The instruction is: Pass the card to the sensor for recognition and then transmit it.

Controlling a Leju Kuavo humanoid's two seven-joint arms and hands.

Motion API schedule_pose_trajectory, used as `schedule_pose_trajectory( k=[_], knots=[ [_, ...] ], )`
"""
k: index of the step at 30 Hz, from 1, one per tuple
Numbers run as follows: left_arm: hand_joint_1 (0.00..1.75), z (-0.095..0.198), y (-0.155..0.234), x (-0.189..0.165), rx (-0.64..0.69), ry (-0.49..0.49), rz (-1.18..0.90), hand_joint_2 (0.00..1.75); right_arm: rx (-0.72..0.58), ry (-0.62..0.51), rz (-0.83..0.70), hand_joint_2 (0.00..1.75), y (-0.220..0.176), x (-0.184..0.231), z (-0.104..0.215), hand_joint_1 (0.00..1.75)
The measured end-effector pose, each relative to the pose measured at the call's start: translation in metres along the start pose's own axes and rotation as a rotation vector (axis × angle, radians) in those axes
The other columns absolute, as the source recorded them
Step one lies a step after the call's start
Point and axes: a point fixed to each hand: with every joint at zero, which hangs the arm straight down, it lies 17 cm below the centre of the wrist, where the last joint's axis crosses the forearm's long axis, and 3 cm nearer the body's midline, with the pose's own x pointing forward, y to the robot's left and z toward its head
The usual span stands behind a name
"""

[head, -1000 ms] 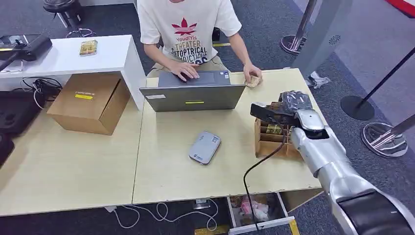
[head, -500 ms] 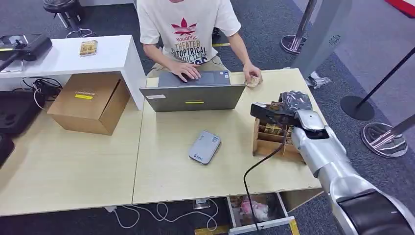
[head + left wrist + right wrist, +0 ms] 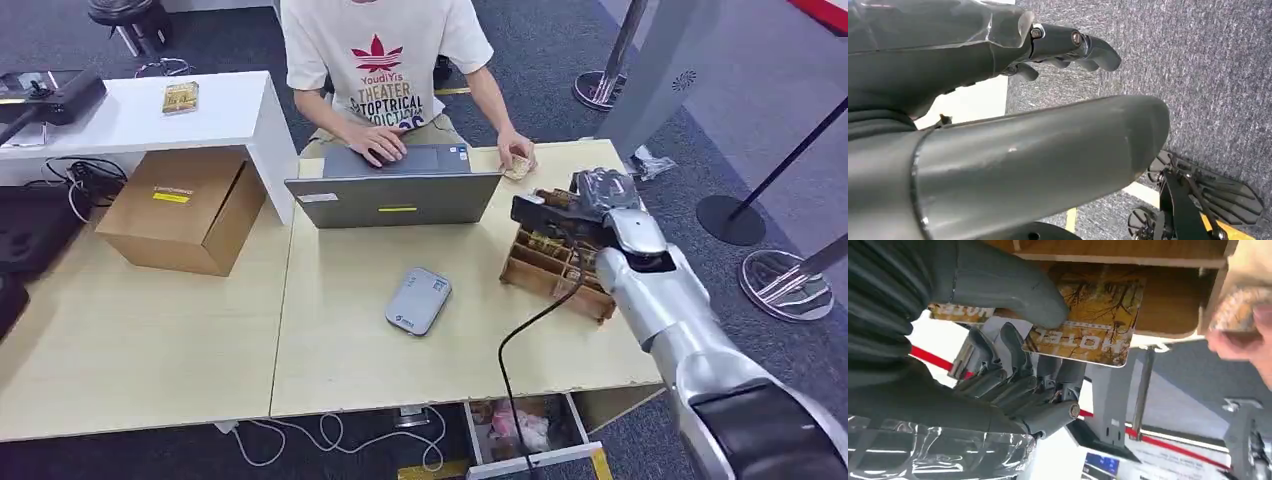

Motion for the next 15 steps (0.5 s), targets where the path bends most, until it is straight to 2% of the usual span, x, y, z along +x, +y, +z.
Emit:
schedule_pose_trajectory(
  k=[7,8,9,15],
  knots=[
    [0.00,0.000,-0.001,0.001,-0.002,-0.001,0.002,0.00,-0.069,-0.023,-0.007,1.75,-0.035,0.010,-0.004,1.47],
    [0.00,0.000,-0.001,0.001,-0.002,-0.001,0.002,0.00,-0.074,-0.026,-0.007,1.75,-0.038,0.011,-0.004,1.41],
    [0.00,0.000,-0.001,0.001,-0.003,-0.002,0.002,0.00,-0.081,-0.031,-0.008,1.75,-0.042,0.013,-0.004,1.45],
    [0.00,0.000,-0.002,0.003,-0.004,-0.004,0.006,0.00,-0.092,-0.047,-0.013,1.75,-0.052,0.019,-0.005,1.41]
  ],
)
